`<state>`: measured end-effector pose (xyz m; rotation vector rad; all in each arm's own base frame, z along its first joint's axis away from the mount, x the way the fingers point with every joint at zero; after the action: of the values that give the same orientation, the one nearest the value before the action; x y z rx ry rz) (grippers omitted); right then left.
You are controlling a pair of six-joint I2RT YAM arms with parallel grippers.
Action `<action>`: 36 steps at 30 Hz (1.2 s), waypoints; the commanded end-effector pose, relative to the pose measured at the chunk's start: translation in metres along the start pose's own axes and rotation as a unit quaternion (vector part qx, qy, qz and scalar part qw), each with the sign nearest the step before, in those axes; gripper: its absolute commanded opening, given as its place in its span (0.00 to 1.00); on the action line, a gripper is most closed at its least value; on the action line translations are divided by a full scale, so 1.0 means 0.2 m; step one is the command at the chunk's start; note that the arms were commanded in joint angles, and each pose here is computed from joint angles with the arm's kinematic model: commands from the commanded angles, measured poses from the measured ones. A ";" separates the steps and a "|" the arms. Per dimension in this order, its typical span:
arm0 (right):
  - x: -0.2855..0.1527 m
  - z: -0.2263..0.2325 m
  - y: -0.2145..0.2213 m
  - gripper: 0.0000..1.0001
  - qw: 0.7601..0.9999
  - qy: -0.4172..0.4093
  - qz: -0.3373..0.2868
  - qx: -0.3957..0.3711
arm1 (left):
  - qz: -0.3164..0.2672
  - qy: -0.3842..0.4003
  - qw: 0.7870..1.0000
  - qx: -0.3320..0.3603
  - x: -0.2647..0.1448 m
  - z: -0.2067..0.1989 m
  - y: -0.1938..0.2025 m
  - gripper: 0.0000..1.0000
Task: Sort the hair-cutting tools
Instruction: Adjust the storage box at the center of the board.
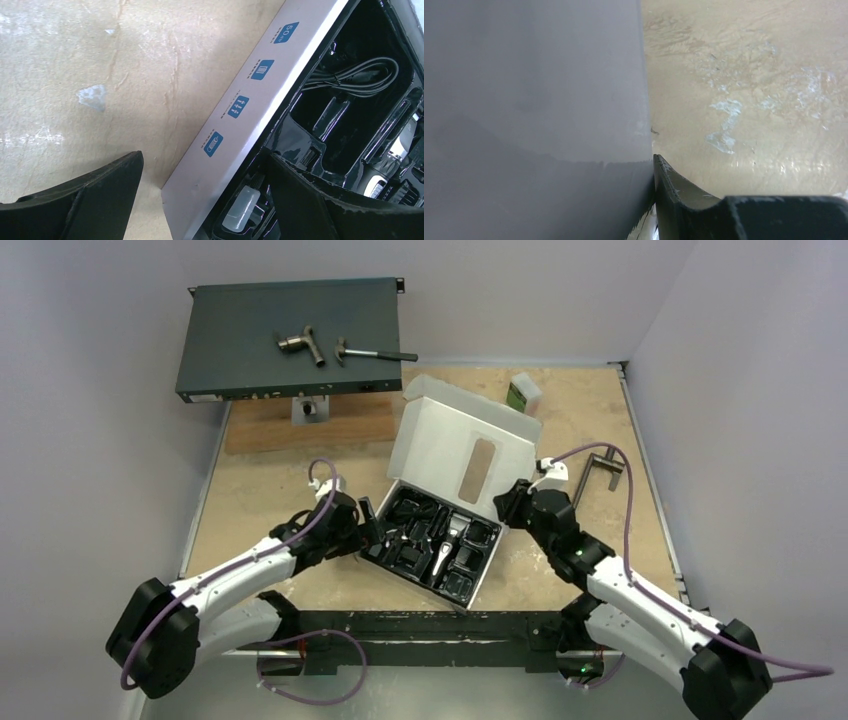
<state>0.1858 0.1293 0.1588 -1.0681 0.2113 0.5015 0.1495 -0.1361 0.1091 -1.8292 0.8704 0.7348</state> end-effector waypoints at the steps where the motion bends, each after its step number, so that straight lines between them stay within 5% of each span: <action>1: -0.07 -0.01 0.03 0.04 1.000 -0.018 0.003 0.025 | 0.056 0.041 0.997 0.034 -0.03 -0.04 0.07 0.94; 18: -0.28 0.05 0.05 0.00 0.963 -0.260 -0.075 -0.019 | 0.043 0.009 0.999 -0.010 -0.03 0.03 0.11 0.95; 36: -0.08 0.23 0.02 0.00 0.941 -0.331 -0.049 -0.056 | -0.060 -0.033 0.993 -0.097 -0.18 0.22 0.14 0.99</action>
<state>0.1606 0.1446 0.1418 -1.0187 -0.1998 0.7361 0.1075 -0.0986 0.1098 -1.9521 0.6913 0.7900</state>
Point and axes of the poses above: each gripper's point midway between its finger pads, its own x axis out along the fingers, its own z axis along the line the jaws close on, y = z × x, the point moved 9 cm from there along -x, back along the fingers, and after that the axes turned 4 degrees about x, right-handed, at the moved point
